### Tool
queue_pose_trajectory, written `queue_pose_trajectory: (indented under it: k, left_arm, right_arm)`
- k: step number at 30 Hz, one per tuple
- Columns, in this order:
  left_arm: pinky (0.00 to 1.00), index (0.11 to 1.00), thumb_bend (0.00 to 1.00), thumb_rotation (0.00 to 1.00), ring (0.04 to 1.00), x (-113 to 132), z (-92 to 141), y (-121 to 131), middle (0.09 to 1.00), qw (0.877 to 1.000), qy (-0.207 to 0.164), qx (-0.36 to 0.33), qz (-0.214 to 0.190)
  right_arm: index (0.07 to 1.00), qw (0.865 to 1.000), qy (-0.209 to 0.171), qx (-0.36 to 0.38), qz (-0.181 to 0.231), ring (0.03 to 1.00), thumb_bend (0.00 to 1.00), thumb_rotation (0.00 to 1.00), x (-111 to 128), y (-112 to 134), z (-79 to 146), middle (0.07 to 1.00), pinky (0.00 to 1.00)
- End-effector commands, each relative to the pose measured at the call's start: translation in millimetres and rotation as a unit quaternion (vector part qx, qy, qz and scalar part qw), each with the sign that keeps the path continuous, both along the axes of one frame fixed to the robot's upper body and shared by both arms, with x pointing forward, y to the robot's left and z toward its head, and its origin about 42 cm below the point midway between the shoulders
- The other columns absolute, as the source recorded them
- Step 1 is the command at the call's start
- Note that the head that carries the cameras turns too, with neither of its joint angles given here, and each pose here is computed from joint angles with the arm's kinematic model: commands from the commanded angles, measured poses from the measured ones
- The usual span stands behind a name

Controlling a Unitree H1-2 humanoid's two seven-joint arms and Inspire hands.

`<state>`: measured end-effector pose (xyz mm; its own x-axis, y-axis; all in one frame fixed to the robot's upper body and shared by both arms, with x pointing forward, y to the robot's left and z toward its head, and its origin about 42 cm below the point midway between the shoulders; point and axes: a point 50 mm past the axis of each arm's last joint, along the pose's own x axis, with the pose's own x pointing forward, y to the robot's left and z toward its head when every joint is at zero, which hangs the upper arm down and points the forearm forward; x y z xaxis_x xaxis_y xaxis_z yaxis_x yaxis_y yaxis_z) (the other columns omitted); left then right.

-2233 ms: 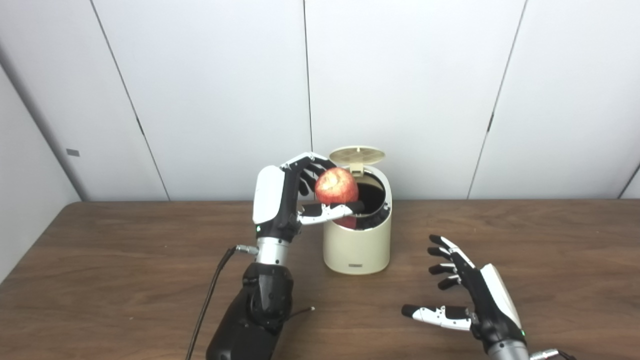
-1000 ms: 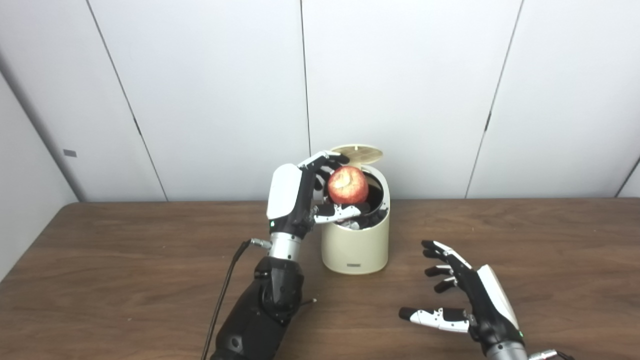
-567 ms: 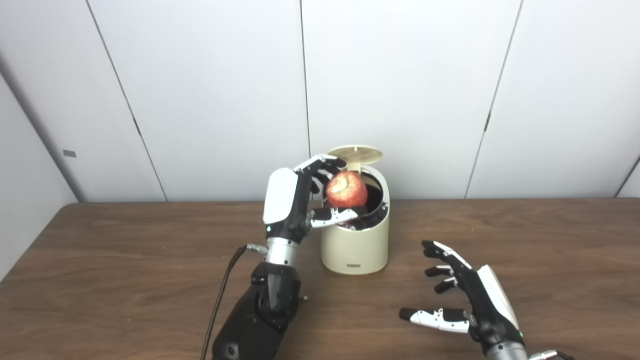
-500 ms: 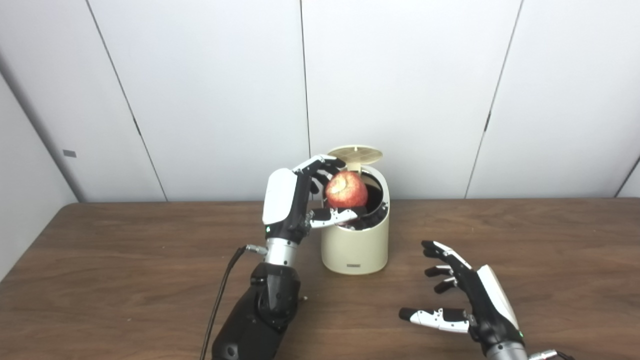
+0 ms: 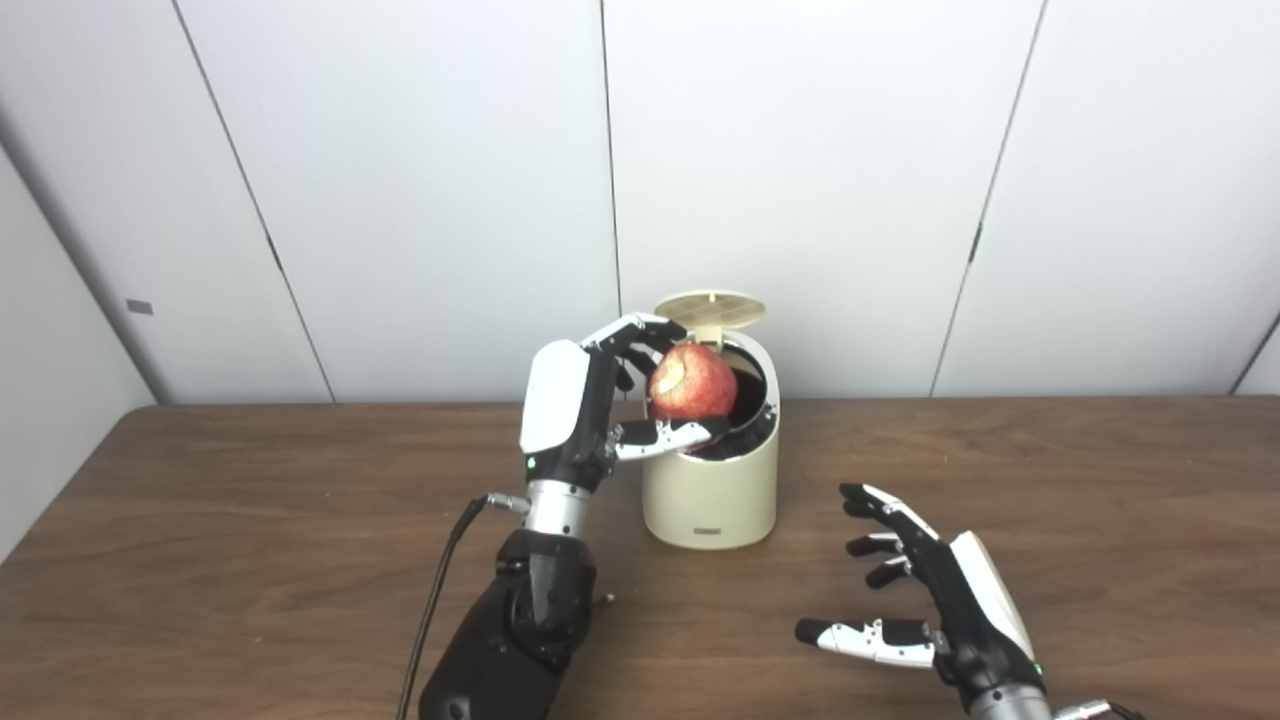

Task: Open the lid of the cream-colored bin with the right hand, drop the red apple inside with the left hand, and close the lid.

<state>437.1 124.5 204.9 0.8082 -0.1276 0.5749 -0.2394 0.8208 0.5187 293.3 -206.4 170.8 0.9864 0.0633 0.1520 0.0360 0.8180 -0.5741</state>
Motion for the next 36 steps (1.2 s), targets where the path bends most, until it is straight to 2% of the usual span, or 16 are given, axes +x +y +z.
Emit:
queue_pose_trajectory:
  k: [1, 11, 18, 22, 25, 30, 34, 36]
  left_arm:
    - [0.41, 0.665, 0.93, 0.24, 0.549, 4, 20, -2, 0.634, 1.000, -0.030, 0.004, -0.002]
    - [0.52, 0.715, 0.93, 0.22, 0.665, 4, 20, -1, 0.730, 1.000, -0.025, 0.009, -0.008]
    - [0.56, 0.722, 0.94, 0.21, 0.689, 4, 20, -1, 0.753, 1.000, -0.026, 0.005, -0.013]
    - [0.54, 0.720, 0.92, 0.21, 0.668, 3, 20, 0, 0.732, 0.999, -0.029, 0.005, -0.012]
    - [0.47, 0.676, 0.89, 0.17, 0.593, 0, 19, 2, 0.656, 0.999, -0.046, -0.019, -0.011]
    - [0.39, 0.602, 0.74, 0.06, 0.498, -9, 19, 13, 0.558, 0.994, -0.073, -0.075, -0.018]
    - [0.35, 0.586, 0.71, 0.02, 0.476, -18, 23, 27, 0.553, 0.988, -0.083, -0.132, -0.013]
    - [0.36, 0.596, 0.67, 0.01, 0.498, -22, 27, 36, 0.583, 0.983, -0.081, -0.165, -0.026]
  right_arm:
    - [0.832, 0.999, -0.033, -0.004, 0.007, 0.686, 0.79, 0.20, 3, 2, 13, 0.822, 0.54]
    - [0.828, 1.000, -0.030, -0.002, 0.009, 0.691, 0.78, 0.19, 2, 3, 13, 0.831, 0.54]
    - [0.826, 0.999, -0.031, -0.004, 0.010, 0.688, 0.78, 0.20, 2, 3, 13, 0.831, 0.54]
    - [0.825, 1.000, -0.028, -0.003, 0.010, 0.693, 0.78, 0.19, 2, 3, 13, 0.828, 0.54]
    - [0.824, 1.000, -0.026, 0.001, 0.008, 0.696, 0.78, 0.18, 1, 3, 12, 0.829, 0.55]
    - [0.817, 1.000, -0.028, 0.000, 0.010, 0.683, 0.79, 0.17, 1, 2, 10, 0.826, 0.53]
    - [0.817, 1.000, -0.029, -0.002, 0.011, 0.677, 0.78, 0.18, 1, 2, 9, 0.828, 0.53]
    - [0.818, 1.000, -0.029, -0.002, 0.011, 0.679, 0.78, 0.18, 2, 1, 9, 0.828, 0.53]
